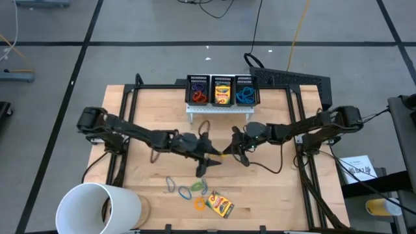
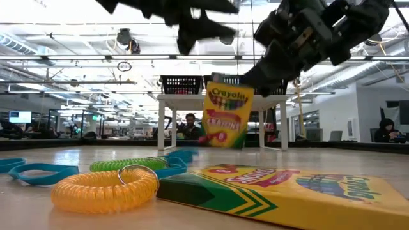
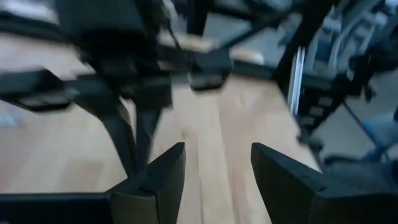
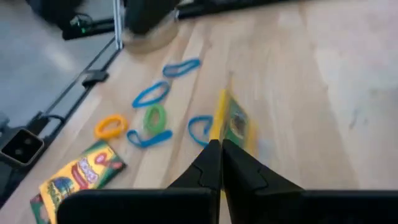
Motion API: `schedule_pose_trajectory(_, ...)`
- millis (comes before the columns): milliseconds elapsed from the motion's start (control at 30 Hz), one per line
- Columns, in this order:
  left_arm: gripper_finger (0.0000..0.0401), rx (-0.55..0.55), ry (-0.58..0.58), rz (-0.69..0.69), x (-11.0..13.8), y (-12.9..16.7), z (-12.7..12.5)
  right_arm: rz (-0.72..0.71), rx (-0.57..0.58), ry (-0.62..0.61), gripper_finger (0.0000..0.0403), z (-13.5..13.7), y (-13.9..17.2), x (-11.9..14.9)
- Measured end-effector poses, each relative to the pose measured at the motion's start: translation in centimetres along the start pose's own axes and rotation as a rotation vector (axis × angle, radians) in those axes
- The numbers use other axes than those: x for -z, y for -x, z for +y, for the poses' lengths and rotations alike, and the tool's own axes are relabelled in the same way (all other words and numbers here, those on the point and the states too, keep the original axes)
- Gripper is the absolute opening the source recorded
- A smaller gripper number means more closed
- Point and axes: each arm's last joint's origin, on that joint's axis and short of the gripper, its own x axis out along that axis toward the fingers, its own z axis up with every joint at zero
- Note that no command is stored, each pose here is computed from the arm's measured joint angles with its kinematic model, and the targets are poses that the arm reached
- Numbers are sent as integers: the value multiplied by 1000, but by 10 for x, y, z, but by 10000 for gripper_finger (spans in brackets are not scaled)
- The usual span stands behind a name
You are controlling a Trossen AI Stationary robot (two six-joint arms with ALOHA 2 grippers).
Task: Pick & Place Office Desk Supplies
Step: Put the crayon box into the middle black bin on the shelf
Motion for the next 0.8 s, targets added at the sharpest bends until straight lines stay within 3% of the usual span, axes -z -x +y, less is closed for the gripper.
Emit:
schedule_pose_trajectory(200, 191, -30, 12, -142, -32, 36, -7, -105, 14, 81, 0, 11, 17, -20)
schedule_pose_trajectory(500, 191, -18, 85, -222, -50, 59, -9, -239, 63, 179, 0, 22, 47, -43)
schedule_pose_trajectory(800, 191, -122, 94, -156, -56, 85, 14, -266, 196, 176, 0, 19, 81, -63)
